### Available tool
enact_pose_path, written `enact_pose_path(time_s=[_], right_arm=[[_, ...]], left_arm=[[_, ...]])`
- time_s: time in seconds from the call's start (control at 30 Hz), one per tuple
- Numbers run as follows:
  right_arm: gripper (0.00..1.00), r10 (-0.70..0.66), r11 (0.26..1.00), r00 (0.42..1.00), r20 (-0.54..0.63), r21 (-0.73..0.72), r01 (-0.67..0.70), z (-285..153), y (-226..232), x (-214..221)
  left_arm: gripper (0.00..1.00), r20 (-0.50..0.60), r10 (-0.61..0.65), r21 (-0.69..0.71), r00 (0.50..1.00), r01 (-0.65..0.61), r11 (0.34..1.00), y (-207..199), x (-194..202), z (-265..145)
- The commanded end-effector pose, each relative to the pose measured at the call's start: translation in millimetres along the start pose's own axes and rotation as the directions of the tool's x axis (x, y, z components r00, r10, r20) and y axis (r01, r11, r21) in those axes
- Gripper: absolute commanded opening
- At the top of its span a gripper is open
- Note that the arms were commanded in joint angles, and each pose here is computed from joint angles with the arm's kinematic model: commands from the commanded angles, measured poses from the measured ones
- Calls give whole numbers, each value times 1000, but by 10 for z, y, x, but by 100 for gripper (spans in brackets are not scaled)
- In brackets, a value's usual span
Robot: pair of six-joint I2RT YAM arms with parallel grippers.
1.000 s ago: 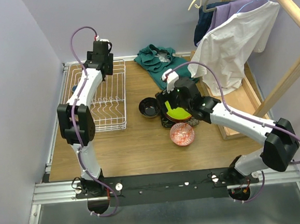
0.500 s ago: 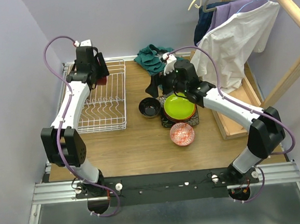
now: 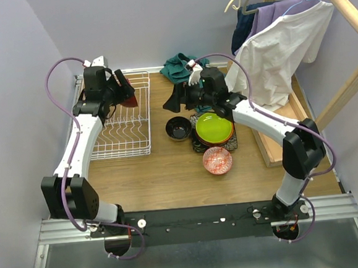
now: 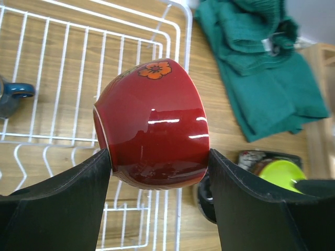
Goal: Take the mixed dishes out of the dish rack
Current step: Place the bowl at the center of the board.
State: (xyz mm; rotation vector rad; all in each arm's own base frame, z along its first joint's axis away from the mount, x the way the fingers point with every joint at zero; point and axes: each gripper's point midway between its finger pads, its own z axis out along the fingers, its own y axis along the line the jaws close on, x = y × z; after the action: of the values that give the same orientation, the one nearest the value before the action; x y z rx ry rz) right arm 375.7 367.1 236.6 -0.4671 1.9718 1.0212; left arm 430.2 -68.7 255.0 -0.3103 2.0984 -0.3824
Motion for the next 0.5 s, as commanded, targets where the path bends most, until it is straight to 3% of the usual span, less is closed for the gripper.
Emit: enact_pose_path(time_s=[0.0,0.47], right_arm=[[99,81,995,996,29,-63,-79,103,82,-181],[96,231,951,972,-39,-203,-234,378,87,-184]], left_arm=[[37,132,-54,194,990,28,981,-400,-354,-369],[37,82,-169,458,982,113,882,-793,-100,-781]])
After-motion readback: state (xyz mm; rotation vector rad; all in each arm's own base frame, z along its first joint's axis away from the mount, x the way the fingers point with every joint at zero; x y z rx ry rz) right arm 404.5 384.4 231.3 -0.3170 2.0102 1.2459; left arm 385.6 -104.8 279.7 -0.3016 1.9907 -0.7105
